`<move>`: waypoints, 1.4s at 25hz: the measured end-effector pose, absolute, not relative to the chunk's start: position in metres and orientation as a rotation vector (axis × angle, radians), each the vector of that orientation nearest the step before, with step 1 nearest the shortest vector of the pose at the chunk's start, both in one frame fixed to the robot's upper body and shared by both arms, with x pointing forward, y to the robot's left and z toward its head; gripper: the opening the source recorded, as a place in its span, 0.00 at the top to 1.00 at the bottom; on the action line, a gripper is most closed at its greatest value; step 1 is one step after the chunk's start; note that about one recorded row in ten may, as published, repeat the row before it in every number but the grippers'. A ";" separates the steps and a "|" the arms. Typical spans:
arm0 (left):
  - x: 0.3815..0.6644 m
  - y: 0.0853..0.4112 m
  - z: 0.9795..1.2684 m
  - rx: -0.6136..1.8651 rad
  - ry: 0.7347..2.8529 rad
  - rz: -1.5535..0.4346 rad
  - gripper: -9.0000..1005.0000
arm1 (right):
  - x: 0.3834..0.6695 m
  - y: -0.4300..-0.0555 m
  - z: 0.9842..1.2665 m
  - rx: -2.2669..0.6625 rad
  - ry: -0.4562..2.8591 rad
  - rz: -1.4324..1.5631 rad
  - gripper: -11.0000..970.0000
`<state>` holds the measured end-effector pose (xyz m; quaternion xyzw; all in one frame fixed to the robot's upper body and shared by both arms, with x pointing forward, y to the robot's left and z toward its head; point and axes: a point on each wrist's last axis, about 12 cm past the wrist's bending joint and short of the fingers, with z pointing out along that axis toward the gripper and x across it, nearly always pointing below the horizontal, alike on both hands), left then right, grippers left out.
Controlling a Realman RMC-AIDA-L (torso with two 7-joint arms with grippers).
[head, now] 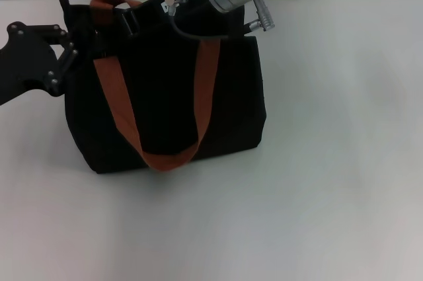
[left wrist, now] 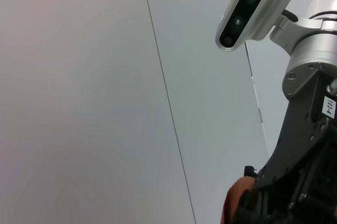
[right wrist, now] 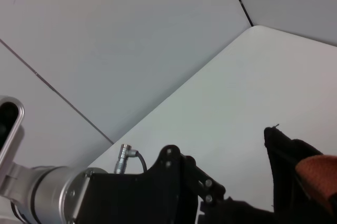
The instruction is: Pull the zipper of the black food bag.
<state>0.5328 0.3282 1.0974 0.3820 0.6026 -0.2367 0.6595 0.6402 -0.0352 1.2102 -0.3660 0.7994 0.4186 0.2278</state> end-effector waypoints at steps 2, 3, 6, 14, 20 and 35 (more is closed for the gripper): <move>0.533 0.329 1.098 0.861 1.364 -0.532 0.94 | 0.640 -0.036 1.209 -1.011 2.201 1.148 0.75; 0.533 0.329 1.098 0.860 1.364 -0.530 0.94 | 0.640 -0.037 1.208 -1.009 2.201 1.146 0.75; 0.533 0.330 1.098 0.857 1.365 -0.533 0.94 | 0.640 -0.037 1.208 -1.004 2.202 1.147 0.77; 0.534 0.328 1.099 0.858 1.364 -0.546 0.94 | 0.640 -0.043 1.207 -0.976 2.183 1.176 0.84; 0.535 0.326 1.100 0.861 1.362 -0.549 0.94 | 0.639 -0.044 1.207 -0.971 2.182 1.192 0.83; 0.539 0.318 1.101 0.874 1.353 -0.577 0.93 | 0.639 -0.049 1.205 -0.964 2.178 1.190 0.83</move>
